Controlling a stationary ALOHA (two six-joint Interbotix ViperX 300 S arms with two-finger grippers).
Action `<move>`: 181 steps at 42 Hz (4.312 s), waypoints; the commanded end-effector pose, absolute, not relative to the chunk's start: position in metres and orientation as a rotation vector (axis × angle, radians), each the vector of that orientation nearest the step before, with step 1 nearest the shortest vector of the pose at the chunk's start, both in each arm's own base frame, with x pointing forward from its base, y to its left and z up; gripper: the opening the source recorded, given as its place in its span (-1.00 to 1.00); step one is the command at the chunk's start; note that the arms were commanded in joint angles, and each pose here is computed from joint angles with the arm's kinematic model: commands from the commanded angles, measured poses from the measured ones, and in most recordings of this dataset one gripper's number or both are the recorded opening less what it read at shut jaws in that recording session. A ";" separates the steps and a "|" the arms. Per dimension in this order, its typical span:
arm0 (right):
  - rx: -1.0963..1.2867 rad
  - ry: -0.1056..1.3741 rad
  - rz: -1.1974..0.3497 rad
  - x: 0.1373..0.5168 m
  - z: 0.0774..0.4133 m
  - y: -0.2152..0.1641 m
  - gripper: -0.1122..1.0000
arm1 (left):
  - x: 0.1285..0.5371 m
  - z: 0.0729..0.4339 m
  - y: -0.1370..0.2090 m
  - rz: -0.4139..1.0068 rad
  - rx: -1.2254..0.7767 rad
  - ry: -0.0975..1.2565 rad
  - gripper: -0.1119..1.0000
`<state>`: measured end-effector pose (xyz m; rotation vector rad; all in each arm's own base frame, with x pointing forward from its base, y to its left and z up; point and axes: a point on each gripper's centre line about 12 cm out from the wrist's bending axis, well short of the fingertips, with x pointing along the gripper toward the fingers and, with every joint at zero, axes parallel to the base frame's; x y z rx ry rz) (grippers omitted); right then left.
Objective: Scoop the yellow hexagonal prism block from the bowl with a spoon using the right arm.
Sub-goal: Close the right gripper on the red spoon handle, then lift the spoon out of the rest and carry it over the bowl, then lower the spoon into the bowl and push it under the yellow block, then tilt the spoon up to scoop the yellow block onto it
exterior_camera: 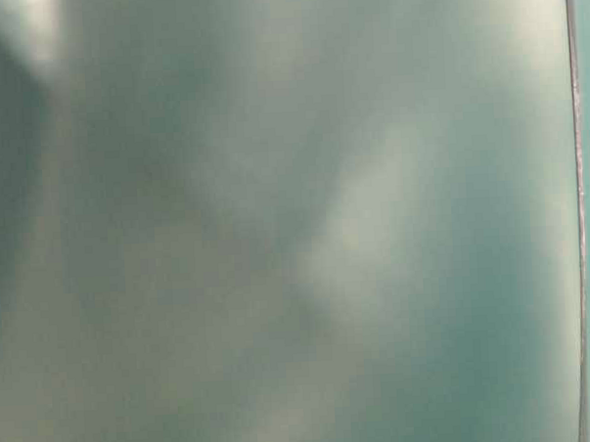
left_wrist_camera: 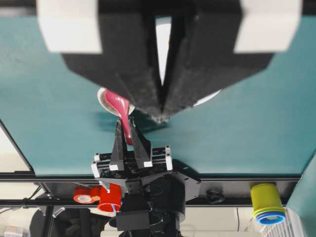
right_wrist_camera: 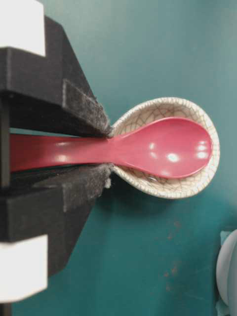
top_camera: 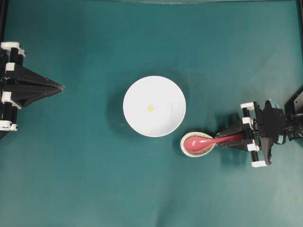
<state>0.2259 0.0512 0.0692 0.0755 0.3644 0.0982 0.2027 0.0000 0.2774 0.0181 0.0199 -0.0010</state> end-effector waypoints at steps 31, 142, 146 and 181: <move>0.177 0.296 0.029 0.248 0.141 0.034 -0.35 | 0.204 0.284 0.000 -0.002 0.017 0.002 -0.80; 0.176 0.888 -0.085 0.403 0.185 -0.029 -0.35 | 0.204 0.285 0.000 -0.002 0.006 -0.003 -0.80; 0.174 0.872 -0.086 0.405 0.186 -0.029 -0.35 | 0.204 0.285 0.000 -0.002 0.006 -0.003 -0.80; 0.172 0.704 -0.096 0.406 0.218 -0.031 -0.35 | 0.204 0.284 0.000 -0.001 0.006 0.011 -0.80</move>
